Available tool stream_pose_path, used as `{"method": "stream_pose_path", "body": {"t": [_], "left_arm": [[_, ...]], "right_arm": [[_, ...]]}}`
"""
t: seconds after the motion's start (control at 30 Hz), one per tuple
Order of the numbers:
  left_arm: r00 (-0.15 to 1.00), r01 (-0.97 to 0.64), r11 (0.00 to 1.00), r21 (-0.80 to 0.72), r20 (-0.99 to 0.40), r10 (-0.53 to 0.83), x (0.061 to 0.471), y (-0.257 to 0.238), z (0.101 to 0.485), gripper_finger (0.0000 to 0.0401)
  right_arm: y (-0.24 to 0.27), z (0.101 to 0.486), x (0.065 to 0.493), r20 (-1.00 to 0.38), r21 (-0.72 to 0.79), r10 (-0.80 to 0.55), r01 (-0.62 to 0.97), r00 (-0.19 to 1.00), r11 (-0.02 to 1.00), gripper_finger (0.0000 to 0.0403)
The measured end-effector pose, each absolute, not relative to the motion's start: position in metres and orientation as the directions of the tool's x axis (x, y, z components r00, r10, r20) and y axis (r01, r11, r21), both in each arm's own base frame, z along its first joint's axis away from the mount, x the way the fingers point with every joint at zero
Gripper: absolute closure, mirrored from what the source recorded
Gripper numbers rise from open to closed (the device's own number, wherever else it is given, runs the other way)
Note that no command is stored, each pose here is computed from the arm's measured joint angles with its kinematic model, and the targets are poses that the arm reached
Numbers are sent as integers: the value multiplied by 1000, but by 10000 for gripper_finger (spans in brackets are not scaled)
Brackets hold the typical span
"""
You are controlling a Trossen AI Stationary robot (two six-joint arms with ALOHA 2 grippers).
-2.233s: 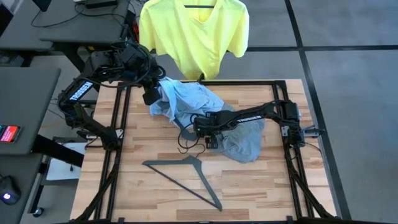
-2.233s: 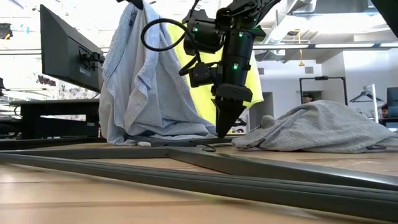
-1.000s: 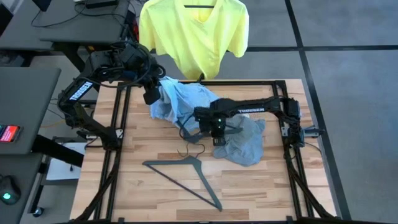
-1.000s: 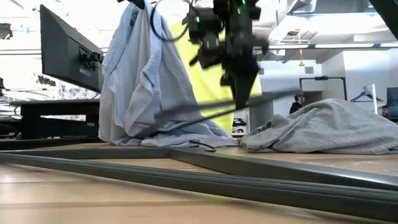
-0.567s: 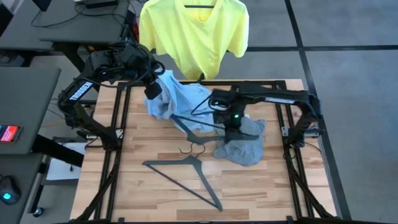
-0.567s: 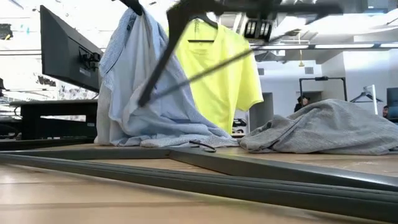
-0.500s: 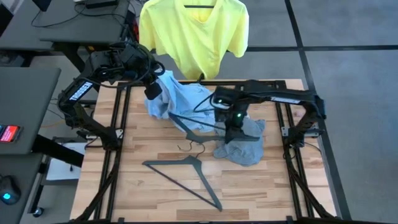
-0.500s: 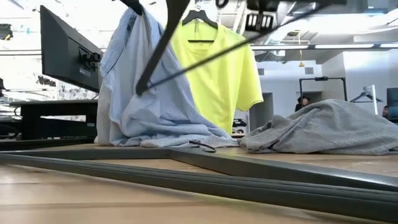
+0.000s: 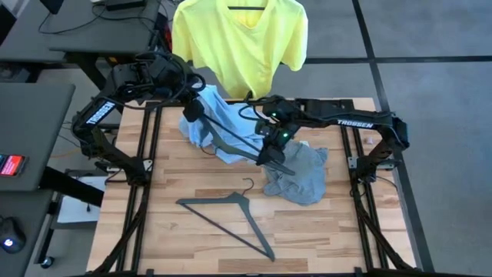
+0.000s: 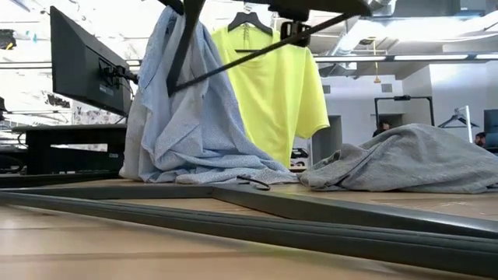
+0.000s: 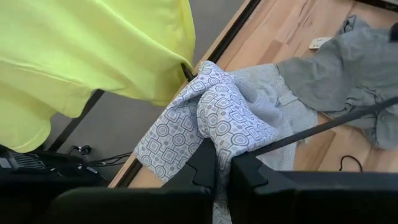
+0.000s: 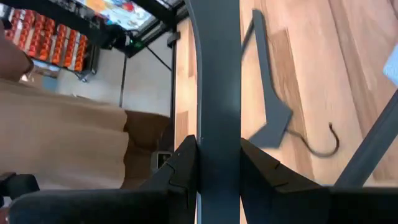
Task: Hang clothes
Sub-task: Hang the blue polo shirt on the rack
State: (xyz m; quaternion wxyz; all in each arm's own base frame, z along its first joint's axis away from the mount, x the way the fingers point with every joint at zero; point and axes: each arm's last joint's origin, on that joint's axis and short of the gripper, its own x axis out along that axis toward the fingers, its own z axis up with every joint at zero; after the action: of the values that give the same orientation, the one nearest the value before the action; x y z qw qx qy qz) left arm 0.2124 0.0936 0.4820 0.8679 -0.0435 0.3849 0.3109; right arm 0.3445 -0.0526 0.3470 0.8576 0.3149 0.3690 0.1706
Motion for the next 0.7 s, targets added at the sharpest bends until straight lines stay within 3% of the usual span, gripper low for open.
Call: {"method": "stream_pose_path", "body": {"t": [0.3,0.5,0.7], "left_arm": [[635,-508,857,91,-632,444,226,79,489,401],[684,-456,888,53,-618,388,229,74,491,401],[745,-405,914,2,-580,331,234,69,495,401]], "right_arm": [[-63,357,361,-309,640,517,-227,798,734,337],[-65,338,374,-161,605,505,-320,848,729,337],[-71,316,376,-46,519,399,-319,916,793,337]]}}
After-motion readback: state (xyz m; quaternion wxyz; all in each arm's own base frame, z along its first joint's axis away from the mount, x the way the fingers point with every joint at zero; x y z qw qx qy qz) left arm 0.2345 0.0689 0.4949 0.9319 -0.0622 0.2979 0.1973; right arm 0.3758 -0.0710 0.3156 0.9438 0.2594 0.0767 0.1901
